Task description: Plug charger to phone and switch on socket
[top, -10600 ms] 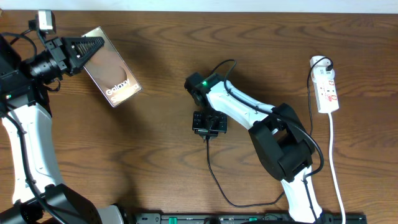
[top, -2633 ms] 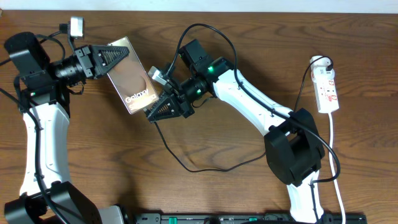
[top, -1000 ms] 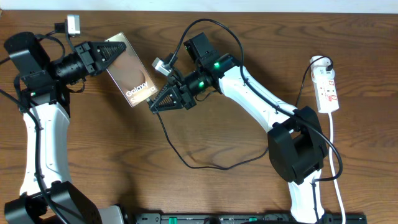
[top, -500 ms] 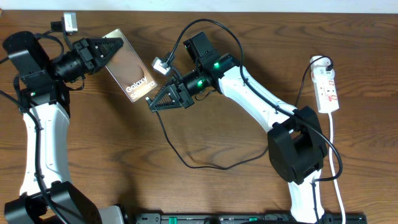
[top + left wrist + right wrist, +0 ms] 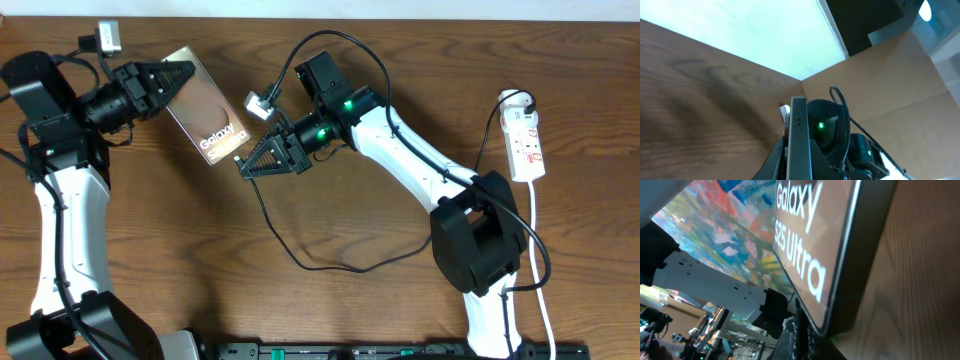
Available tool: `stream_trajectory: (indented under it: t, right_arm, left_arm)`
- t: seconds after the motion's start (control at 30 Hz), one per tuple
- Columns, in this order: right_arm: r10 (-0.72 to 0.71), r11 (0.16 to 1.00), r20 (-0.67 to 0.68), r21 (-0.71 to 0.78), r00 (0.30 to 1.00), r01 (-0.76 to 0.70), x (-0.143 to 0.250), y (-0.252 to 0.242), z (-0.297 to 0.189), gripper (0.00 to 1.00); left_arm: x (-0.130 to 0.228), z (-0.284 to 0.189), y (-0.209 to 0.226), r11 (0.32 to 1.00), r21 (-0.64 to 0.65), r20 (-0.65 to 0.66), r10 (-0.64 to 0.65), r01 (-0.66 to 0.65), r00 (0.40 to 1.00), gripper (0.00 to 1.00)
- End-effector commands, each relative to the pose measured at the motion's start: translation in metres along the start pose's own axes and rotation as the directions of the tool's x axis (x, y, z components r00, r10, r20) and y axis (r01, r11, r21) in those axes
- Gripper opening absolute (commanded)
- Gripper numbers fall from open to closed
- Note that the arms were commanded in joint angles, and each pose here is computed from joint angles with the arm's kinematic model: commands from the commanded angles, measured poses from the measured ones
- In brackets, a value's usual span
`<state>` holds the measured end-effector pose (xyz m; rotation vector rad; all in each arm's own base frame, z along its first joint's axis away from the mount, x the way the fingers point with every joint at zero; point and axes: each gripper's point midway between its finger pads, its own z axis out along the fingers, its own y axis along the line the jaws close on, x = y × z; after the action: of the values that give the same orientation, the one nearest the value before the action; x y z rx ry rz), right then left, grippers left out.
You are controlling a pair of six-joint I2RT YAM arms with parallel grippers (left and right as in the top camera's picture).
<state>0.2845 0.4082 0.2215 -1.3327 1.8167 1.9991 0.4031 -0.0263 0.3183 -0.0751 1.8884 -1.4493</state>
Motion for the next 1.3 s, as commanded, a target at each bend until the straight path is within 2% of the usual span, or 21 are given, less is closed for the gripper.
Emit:
stream_trajectory:
  t: [0.0, 1.27]
  right_arm:
    - [-0.031, 0.999, 0.009, -0.040, 0.999, 0.031, -0.009, 0.016, 0.000, 0.01]
    - [-0.045, 0.998, 0.010, -0.041, 0.999, 0.045, -0.010, 0.016, 0.000, 0.01]
  left_arm:
    - [0.004, -0.002, -0.012, 0.998, 0.046, -0.030, 0.049, -0.048, 0.998, 0.08]
    - [0.013, 0.010, -0.017, 0.997, 0.064, -0.063, 0.048, -0.044, 0.997, 0.08]
